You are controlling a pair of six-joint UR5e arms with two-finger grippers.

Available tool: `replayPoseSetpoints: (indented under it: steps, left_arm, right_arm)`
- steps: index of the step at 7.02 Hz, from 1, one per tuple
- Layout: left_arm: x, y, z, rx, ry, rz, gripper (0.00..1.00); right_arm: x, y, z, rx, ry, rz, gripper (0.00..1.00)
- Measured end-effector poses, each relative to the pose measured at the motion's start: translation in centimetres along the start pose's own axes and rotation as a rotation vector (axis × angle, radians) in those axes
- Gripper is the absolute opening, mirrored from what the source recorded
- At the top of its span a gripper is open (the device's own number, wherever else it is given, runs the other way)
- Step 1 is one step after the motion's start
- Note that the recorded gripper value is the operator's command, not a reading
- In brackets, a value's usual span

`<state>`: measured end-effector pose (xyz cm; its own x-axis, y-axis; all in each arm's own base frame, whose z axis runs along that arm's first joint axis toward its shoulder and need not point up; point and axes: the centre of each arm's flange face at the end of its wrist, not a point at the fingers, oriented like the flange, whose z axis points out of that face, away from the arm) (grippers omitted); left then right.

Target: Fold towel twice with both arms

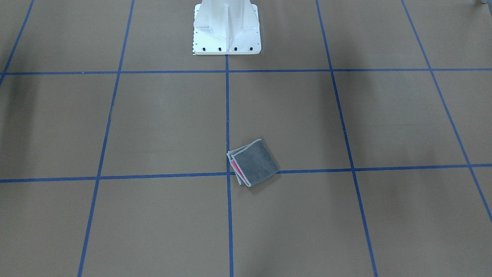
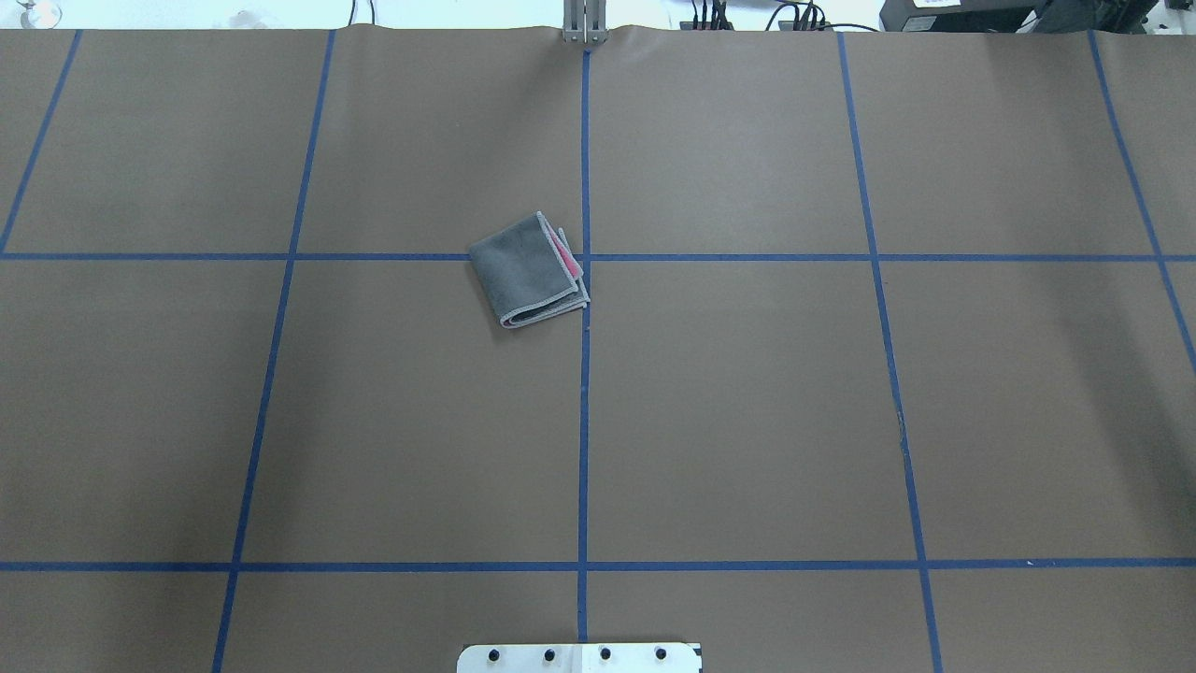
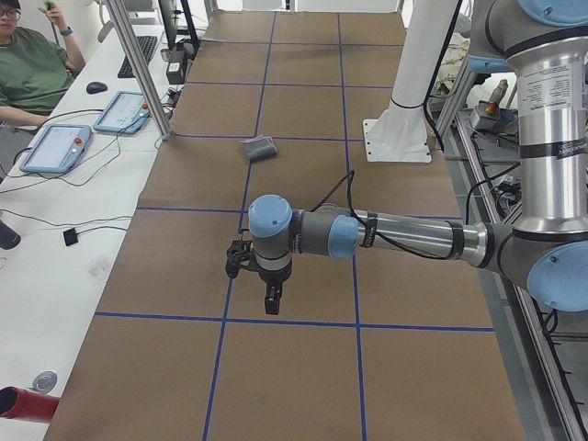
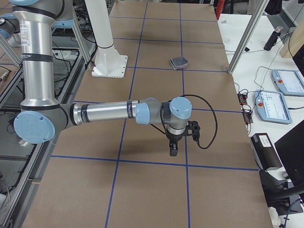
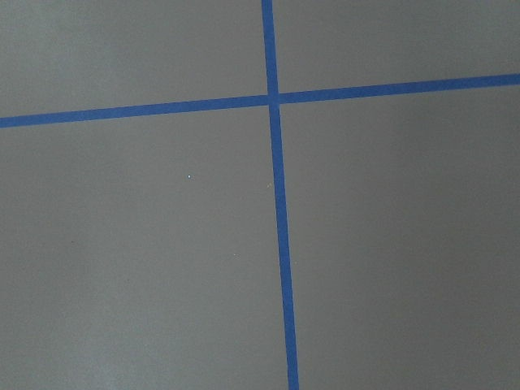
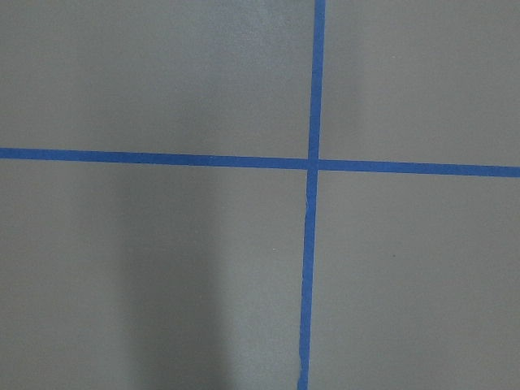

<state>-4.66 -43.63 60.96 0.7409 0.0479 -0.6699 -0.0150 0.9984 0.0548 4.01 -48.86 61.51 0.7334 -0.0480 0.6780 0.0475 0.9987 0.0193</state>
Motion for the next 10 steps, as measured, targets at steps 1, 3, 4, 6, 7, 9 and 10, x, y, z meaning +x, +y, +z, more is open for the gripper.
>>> replayPoseSetpoints:
  steps: [1,3,4,6,7,9,10]
  left_arm:
    - [-0.2,0.0,-0.2,0.005,0.000,-0.005,1.00]
    - [-0.3,0.0,-0.3,0.007,0.000,-0.008,1.00]
    - [-0.5,0.0,-0.2,0.004,0.000,-0.011,1.00]
    - [-1.4,0.1,0.8,-0.014,0.000,-0.027,1.00]
    - [-1.7,0.1,1.2,-0.019,0.000,-0.032,1.00]
    - [-1.9,0.3,1.4,-0.024,0.001,-0.036,1.00]
    - [-1.8,0.1,1.4,-0.022,0.003,-0.035,1.00]
  right_arm:
    - [1.2,0.5,0.9,-0.018,-0.001,-0.010,1.00]
    - [2.4,1.3,1.6,-0.027,-0.022,-0.019,1.00]
    - [2.5,1.4,1.5,-0.025,-0.030,-0.019,1.00]
    - [2.5,1.4,1.5,-0.024,-0.036,-0.019,1.00]
    - [2.4,1.4,1.4,-0.023,-0.036,-0.020,1.00]
    - [2.5,1.4,1.3,-0.020,-0.036,-0.017,1.00]
    - [2.5,1.3,1.2,-0.018,-0.036,-0.016,1.00]
